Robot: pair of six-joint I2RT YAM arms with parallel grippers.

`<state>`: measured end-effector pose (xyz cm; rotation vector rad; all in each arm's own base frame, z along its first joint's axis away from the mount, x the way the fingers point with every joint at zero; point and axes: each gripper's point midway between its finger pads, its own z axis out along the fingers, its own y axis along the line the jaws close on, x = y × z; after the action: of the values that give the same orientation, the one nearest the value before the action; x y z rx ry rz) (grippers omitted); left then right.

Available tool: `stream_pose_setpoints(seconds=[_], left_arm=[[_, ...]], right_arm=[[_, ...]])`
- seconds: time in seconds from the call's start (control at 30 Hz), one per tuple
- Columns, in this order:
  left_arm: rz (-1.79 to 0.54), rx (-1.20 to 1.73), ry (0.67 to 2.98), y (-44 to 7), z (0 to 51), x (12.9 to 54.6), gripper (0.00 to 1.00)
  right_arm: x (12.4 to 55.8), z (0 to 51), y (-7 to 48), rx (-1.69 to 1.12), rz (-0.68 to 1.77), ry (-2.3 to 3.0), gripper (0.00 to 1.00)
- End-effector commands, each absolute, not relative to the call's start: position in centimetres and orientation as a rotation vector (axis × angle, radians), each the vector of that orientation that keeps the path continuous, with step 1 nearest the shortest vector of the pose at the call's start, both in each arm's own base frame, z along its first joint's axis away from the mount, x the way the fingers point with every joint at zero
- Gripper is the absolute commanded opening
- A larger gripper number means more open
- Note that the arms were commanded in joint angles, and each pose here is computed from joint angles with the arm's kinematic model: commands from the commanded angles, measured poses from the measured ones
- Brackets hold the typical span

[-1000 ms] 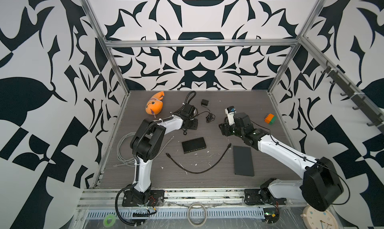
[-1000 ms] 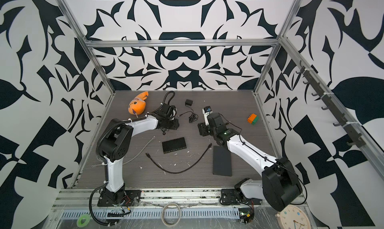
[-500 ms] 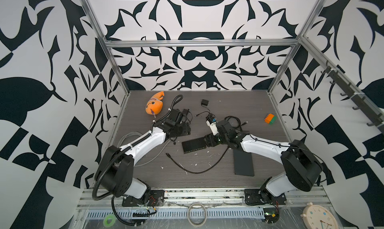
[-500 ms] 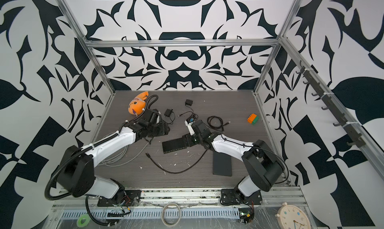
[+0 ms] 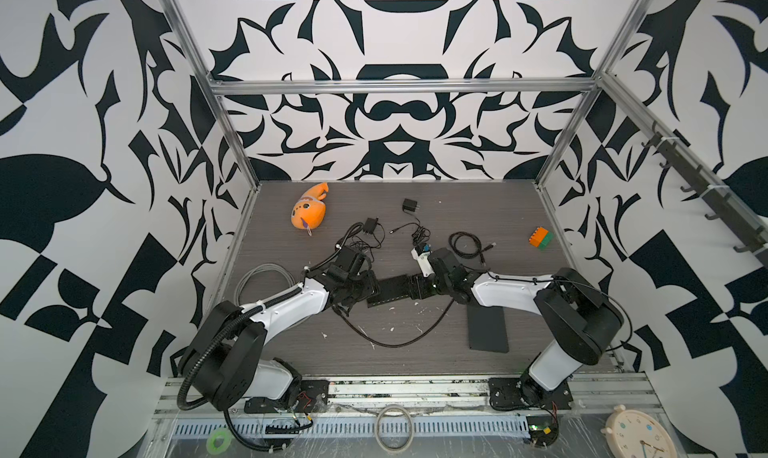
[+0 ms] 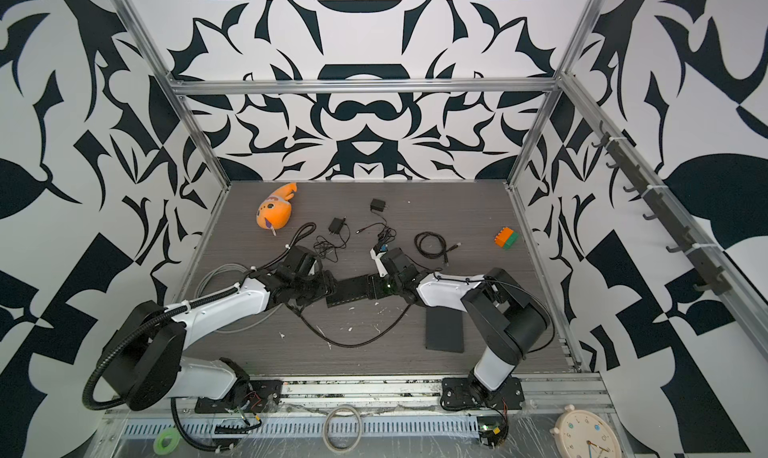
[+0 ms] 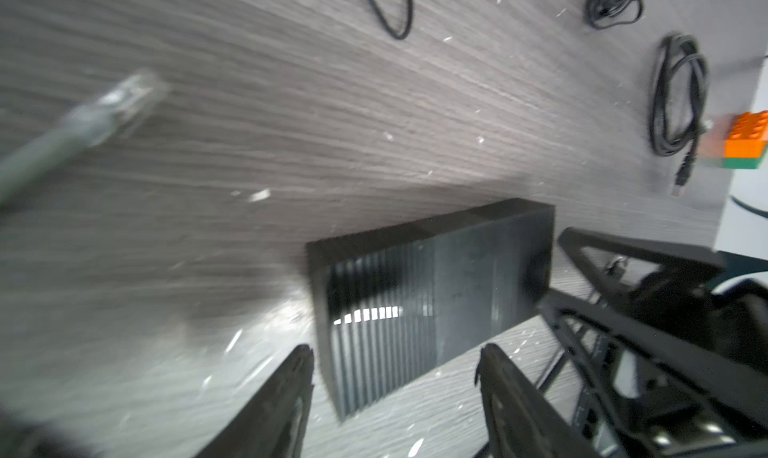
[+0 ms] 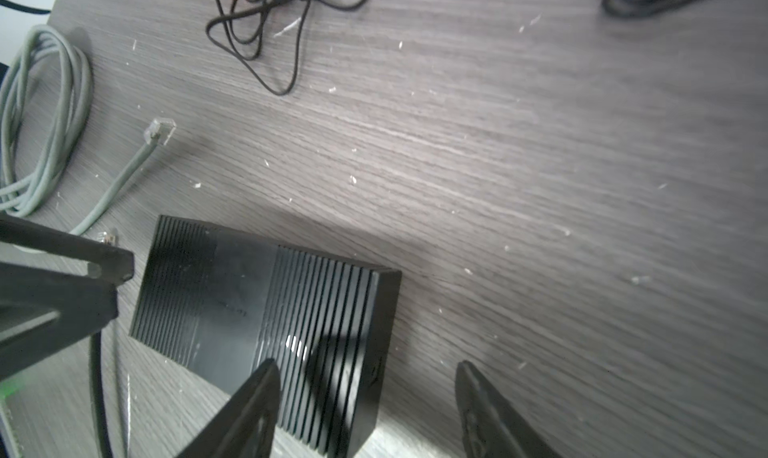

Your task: Insert the plug into the switch port

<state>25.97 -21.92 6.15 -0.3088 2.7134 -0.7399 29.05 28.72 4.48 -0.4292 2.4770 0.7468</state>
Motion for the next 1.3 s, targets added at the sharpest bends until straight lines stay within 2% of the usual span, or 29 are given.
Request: stream_pose_setpoints(seconds=[0.0,0.3,0.47,0.67,0.87,1.07,1.27], left_arm=[[-0.798,-0.349,2.710,-22.7,5.9,26.3,0.67],[-0.806,-0.367,2.705,-23.2,5.0,27.0,0.65],[-0.767,-0.382,2.669,-22.6,5.8,28.7,0.65],[-0.518,-0.409,2.618,-18.7,6.9,30.2,0.66],[-0.337,-0.298,2.597,-16.3,9.0,31.3,0.67],[-0.359,-0.240,2.473,-15.1,13.2,36.4,0.62],[-0.471,-0.088,2.431,-20.5,13.4,43.8,0.55]], right_arm=[[29.5,6.0,29.7,-0.404,0.816,2.418,0.70],[28.6,5.5,30.4,-0.408,0.871,2.447,0.61],[27.2,5.4,32.9,-0.485,0.909,2.446,0.60],[27.1,5.7,36.2,-0.527,0.965,2.436,0.60],[27.2,6.8,34.2,-0.532,0.860,2.437,0.65],[28.0,9.2,29.4,-0.514,0.666,2.440,0.70],[30.0,10.4,26.9,-0.432,0.639,2.422,0.70]])
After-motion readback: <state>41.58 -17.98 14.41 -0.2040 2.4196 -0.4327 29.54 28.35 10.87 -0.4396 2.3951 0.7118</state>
